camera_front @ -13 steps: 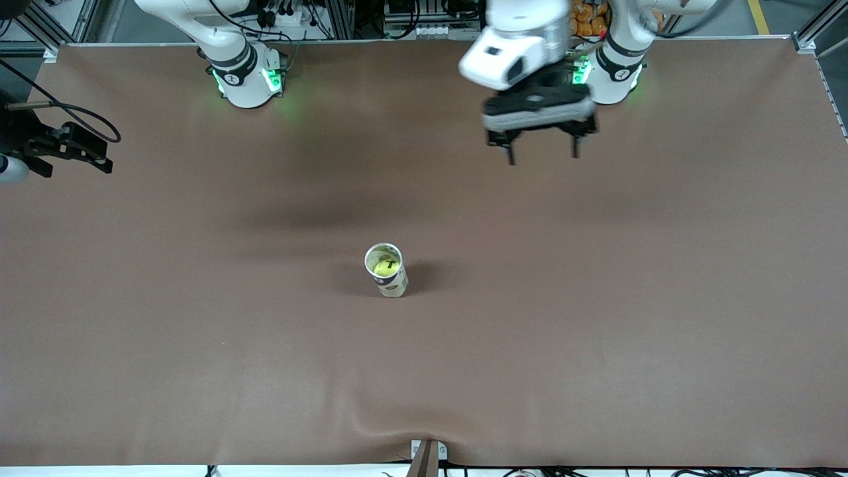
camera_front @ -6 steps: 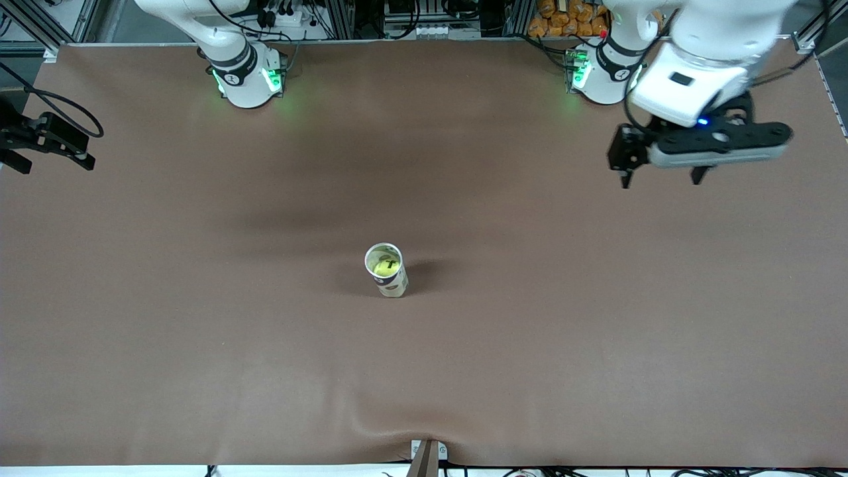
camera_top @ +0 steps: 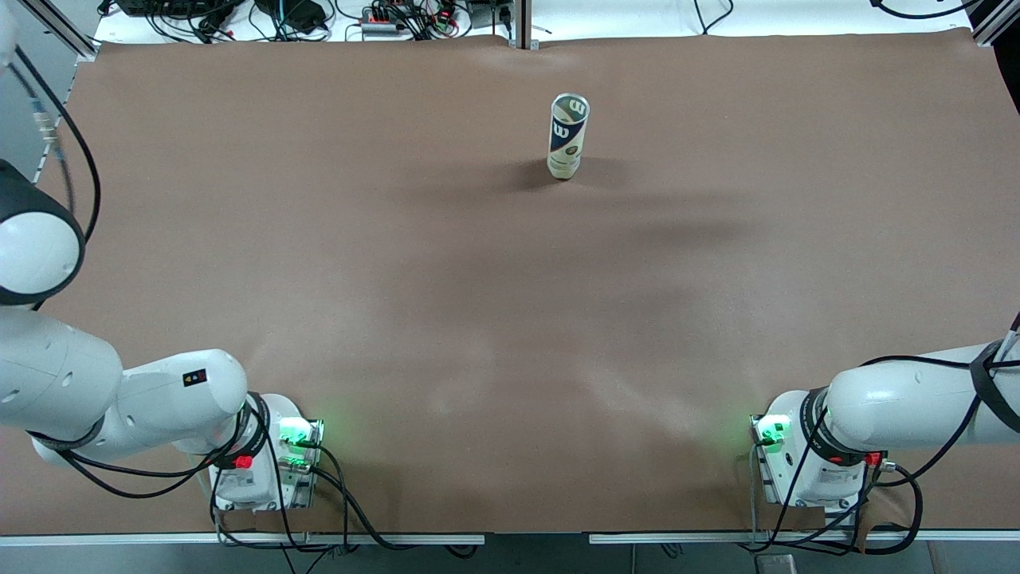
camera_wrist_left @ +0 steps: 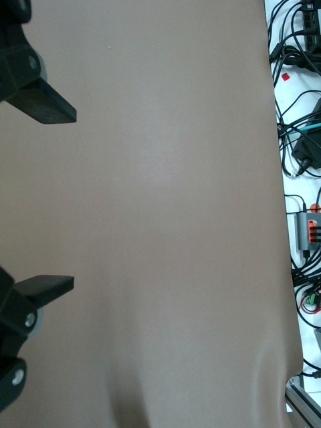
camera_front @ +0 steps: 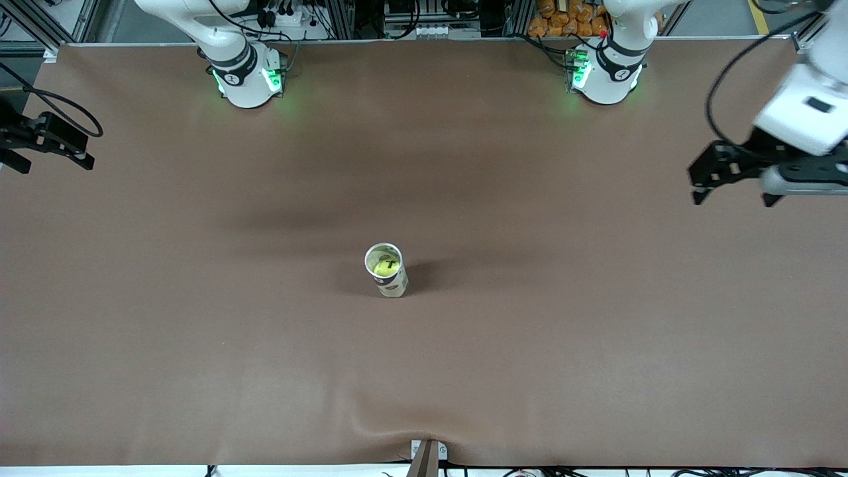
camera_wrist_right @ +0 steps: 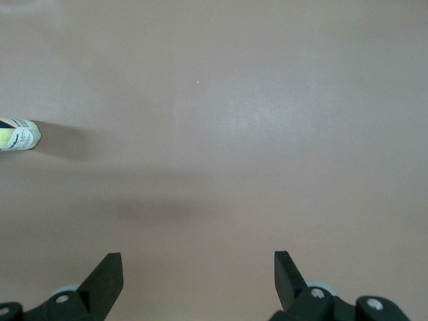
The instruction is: Insert tennis ball vertically with right arm
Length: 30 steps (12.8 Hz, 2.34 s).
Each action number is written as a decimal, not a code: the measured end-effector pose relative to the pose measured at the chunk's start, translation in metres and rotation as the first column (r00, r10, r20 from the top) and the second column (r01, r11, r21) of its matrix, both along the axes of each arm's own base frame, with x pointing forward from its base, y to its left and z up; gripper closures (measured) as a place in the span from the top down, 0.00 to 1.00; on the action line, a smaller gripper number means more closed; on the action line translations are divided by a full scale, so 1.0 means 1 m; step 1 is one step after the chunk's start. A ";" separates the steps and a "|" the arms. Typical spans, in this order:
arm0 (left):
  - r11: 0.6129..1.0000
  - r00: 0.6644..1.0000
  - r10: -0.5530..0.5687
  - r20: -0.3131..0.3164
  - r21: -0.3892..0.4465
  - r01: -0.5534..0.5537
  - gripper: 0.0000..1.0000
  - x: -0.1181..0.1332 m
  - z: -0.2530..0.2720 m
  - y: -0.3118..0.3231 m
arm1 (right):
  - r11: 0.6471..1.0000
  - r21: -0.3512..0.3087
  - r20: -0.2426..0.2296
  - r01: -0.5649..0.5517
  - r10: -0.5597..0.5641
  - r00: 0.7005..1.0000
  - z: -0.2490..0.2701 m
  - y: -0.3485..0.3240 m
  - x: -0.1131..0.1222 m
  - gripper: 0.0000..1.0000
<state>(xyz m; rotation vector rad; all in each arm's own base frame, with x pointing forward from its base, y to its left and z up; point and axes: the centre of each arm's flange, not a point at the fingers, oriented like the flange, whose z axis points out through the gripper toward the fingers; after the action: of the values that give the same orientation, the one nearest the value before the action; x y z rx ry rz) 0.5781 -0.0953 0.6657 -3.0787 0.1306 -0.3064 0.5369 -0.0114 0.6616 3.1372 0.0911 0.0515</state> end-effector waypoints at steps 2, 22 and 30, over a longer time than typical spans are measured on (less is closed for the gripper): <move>1.000 1.000 0.011 -0.003 -0.005 -0.011 1.00 0.003 0.000 0.017 | 1.000 0.000 0.001 0.001 -0.001 1.000 0.001 0.000 0.000 1.00; 0.999 0.986 0.039 -0.162 -0.020 -0.043 1.00 -0.008 -0.024 0.031 | 1.000 0.000 0.005 -0.001 0.001 1.000 0.003 0.001 0.000 1.00; 0.995 0.980 0.102 -0.174 0.011 -0.101 1.00 -0.003 -0.032 0.062 | 1.000 0.001 0.004 -0.003 0.003 1.000 0.003 0.002 0.000 1.00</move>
<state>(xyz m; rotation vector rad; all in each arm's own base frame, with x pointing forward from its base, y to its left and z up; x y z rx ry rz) 0.5750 -0.0336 0.6337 -3.0920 -0.0210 -0.0323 0.5367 -0.0098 0.6641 3.1377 0.0953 0.0582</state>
